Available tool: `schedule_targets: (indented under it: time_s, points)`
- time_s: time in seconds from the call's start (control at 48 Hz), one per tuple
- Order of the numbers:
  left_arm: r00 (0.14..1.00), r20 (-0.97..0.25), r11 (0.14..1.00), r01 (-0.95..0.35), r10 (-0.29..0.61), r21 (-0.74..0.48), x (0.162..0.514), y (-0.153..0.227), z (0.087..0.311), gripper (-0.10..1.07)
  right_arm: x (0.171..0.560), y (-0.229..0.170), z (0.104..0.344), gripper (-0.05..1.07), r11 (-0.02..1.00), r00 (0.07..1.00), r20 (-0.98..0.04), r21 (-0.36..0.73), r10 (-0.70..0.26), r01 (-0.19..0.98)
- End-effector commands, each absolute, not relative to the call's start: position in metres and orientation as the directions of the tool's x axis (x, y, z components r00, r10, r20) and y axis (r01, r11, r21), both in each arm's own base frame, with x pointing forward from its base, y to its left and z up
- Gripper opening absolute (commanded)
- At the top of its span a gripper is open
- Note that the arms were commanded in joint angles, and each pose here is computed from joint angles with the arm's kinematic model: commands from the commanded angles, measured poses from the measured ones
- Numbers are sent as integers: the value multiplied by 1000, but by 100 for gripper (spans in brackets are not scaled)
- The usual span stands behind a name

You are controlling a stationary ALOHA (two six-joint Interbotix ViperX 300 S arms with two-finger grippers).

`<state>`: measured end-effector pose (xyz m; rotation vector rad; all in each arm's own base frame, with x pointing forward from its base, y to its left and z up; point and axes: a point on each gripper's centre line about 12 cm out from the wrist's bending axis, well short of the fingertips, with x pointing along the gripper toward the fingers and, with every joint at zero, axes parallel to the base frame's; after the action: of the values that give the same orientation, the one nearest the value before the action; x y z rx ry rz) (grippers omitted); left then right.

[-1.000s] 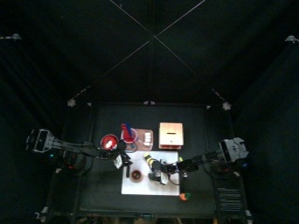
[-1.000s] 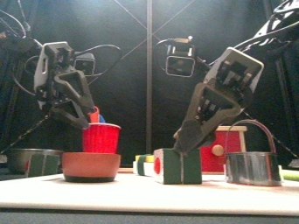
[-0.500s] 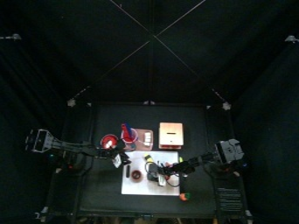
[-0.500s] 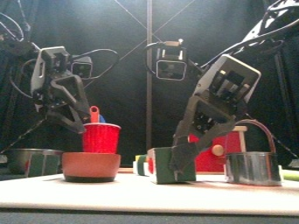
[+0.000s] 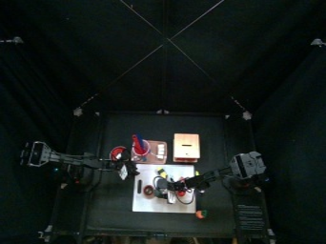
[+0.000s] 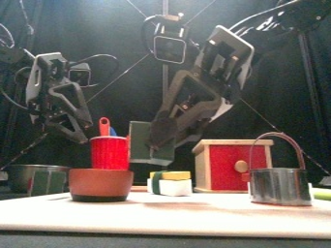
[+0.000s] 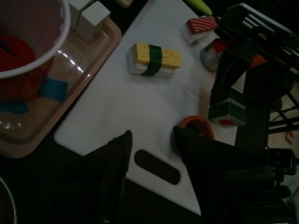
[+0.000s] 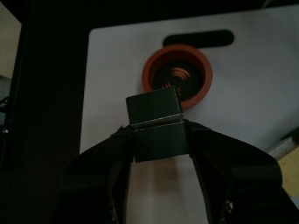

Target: Put sushi roll half into soy sauce container

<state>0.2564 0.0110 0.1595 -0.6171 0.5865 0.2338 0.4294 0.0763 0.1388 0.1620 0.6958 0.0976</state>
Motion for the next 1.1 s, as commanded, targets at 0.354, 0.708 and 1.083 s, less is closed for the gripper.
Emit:
schedule_targets:
  time_s: [0.354,0.708,1.083]
  points:
    - [827,-561,802,-362,41,-475,257,13,164,82,493,61,184,68,984,861,-496,178,115,-28]
    - [824,-566,801,-366,41,-474,255,13,162,82,495,65,177,68,982,853,-509,186,120,-27]
    - [824,-566,800,-366,41,-475,255,13,162,82,492,64,165,76,985,826,-554,174,107,-11]
